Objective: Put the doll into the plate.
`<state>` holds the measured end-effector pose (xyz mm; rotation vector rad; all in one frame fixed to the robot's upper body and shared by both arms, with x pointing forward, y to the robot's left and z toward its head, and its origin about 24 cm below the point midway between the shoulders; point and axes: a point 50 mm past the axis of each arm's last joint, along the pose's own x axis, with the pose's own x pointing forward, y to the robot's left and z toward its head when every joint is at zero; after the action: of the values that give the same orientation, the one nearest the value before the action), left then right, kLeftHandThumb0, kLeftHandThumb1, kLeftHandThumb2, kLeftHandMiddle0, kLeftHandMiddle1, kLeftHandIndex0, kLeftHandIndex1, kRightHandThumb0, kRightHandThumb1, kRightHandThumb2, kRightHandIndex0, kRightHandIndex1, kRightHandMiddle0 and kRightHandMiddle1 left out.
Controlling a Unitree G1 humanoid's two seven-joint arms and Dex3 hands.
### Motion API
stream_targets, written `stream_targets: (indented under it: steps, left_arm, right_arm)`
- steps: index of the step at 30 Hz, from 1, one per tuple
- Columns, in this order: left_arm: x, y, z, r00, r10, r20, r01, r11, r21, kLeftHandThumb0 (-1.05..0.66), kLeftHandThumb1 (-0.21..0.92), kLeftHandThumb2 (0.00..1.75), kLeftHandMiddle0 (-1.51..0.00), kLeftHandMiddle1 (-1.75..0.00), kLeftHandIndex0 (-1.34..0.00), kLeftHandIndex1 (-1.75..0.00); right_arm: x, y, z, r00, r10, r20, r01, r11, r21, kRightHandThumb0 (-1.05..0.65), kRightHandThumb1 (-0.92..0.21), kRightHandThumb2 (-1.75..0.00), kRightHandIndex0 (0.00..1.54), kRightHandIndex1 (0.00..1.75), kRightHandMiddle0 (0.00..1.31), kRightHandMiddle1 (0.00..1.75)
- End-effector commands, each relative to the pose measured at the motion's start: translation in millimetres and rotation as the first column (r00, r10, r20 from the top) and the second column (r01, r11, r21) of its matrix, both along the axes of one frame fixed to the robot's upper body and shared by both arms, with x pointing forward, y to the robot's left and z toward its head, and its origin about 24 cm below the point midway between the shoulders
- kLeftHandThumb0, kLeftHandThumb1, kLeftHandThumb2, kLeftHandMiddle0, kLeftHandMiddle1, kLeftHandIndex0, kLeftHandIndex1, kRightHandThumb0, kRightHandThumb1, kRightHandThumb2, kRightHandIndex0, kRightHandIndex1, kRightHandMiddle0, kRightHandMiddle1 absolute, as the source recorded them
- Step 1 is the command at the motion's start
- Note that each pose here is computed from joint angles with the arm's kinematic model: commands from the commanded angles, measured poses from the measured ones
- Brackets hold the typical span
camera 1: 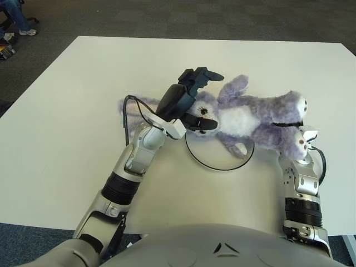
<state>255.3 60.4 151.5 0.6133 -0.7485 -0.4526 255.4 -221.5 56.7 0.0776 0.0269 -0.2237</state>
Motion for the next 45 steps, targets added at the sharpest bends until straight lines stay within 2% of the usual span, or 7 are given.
stream_targets:
  steps: [1,12,29,31,35,38,45]
  left_arm:
    - [0.8,1.9,0.7,1.0,-0.009,-0.003,0.009,1.0,0.008,-0.84,0.75,0.54,-0.08,-1.03,0.0,-0.93]
    - [1.2,2.9,0.3,1.0,-0.012,0.0,0.012,1.0,0.022,-0.93,0.9,0.41,-0.13,-0.76,0.0,-0.88]
    - [1.2,6.5,-1.7,1.0,-0.004,0.006,0.004,1.0,-0.026,-0.93,0.92,0.41,-0.17,-0.63,0.0,-0.81]
    - [1.7,9.6,-2.1,1.0,0.013,0.016,-0.012,0.999,-0.041,-0.9,0.92,0.42,-0.19,-0.63,0.0,-0.8]
    - [6.8,28.9,-2.8,0.995,0.088,0.042,-0.085,0.994,-0.063,-0.88,0.92,0.46,-0.22,-0.66,0.0,-0.83]
    - [12.1,38.2,-2.3,0.987,0.148,0.059,-0.143,0.986,-0.085,-0.86,0.92,0.49,-0.23,-0.72,0.0,-0.87]
    - [16.7,45.0,2.2,0.962,0.252,0.106,-0.236,0.96,-0.15,-0.84,0.92,0.57,-0.22,-1.03,0.0,-1.07]
  right_arm:
    - [-7.4,2.2,-18.0,0.996,-0.003,-0.093,0.007,0.999,0.044,-0.45,-0.42,-1.2,1.18,1.75,0.54,1.75]
    - [-7.4,2.8,-17.6,0.995,-0.004,-0.102,0.009,0.999,0.049,-0.45,-0.41,-1.2,1.2,1.75,0.54,1.75]
    - [-7.4,3.9,-17.4,0.994,-0.015,-0.111,0.02,0.999,0.04,-0.45,-0.42,-1.2,1.19,1.75,0.54,1.75]
    - [-7.4,4.1,-17.3,0.994,-0.018,-0.112,0.023,0.999,0.041,-0.45,-0.42,-1.2,1.19,1.75,0.54,1.75]
    - [-7.5,4.1,-17.3,0.993,-0.019,-0.112,0.024,0.999,0.045,-0.45,-0.41,-1.2,1.19,1.75,0.54,1.75]
    - [-7.5,3.8,-17.9,0.994,-0.015,-0.112,0.02,0.999,0.043,-0.45,-0.41,-1.2,1.19,1.75,0.54,1.75]
    - [-6.5,2.8,-19.1,0.994,-0.001,-0.11,0.005,0.999,0.035,-0.46,-0.4,-1.22,1.2,1.75,0.55,1.75]
